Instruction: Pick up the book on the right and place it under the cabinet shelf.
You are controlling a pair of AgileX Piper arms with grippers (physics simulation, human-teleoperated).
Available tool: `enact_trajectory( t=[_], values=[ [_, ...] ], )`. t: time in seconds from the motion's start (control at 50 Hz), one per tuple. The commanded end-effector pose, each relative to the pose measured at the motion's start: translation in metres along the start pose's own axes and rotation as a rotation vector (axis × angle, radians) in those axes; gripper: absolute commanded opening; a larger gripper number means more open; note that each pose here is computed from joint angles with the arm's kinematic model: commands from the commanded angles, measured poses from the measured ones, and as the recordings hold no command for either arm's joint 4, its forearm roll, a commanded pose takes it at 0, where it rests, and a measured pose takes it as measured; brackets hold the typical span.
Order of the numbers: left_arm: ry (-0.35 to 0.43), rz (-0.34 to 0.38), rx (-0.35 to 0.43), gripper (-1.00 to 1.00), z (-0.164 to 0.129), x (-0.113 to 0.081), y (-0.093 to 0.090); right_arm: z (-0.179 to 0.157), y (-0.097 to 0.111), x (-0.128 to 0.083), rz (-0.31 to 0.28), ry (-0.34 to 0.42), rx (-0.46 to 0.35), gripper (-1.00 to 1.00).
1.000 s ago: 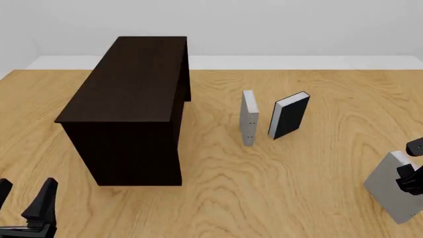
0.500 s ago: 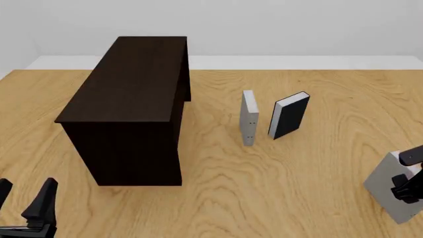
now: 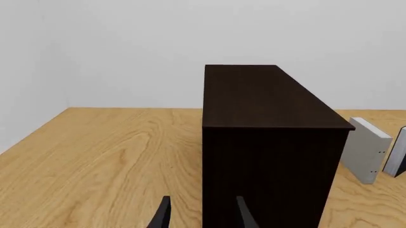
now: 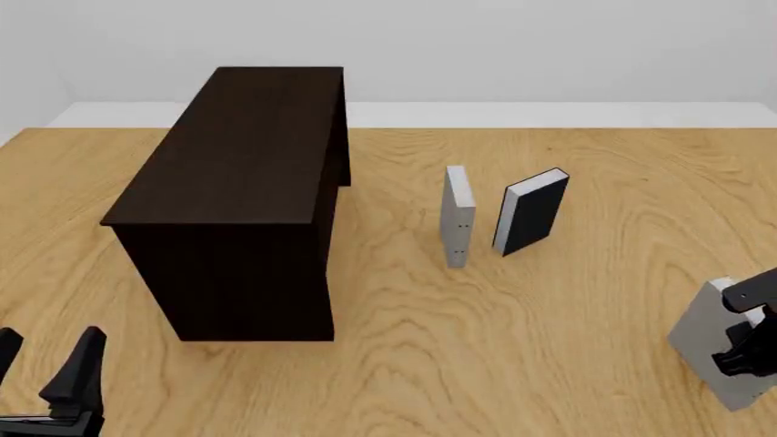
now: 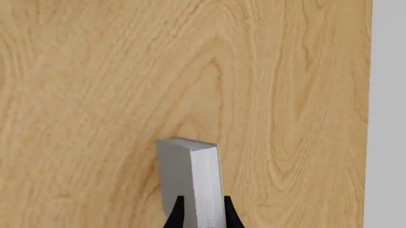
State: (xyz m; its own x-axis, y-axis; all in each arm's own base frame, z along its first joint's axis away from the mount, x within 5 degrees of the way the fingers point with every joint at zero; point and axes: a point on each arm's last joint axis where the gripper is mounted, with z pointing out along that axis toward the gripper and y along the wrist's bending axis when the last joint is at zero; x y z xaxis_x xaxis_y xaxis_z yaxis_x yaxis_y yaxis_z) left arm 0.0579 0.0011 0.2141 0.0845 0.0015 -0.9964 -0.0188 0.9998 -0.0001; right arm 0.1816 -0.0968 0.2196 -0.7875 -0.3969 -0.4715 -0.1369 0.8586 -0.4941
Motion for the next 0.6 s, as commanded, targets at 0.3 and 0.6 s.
enact_trajectory(
  t=[0.3, 0.6],
  values=[
    [0.000, 0.000, 0.000, 1.00, 0.000, 0.000, 0.000, -0.034, -0.008, -0.039, 0.108, -0.136, 0.009, -1.00],
    [-0.001, 0.000, 0.000, 1.00, 0.000, 0.000, 0.000, -0.051, -0.001, -0.068, 0.243, -0.261, -0.038, -1.00]
  ],
)
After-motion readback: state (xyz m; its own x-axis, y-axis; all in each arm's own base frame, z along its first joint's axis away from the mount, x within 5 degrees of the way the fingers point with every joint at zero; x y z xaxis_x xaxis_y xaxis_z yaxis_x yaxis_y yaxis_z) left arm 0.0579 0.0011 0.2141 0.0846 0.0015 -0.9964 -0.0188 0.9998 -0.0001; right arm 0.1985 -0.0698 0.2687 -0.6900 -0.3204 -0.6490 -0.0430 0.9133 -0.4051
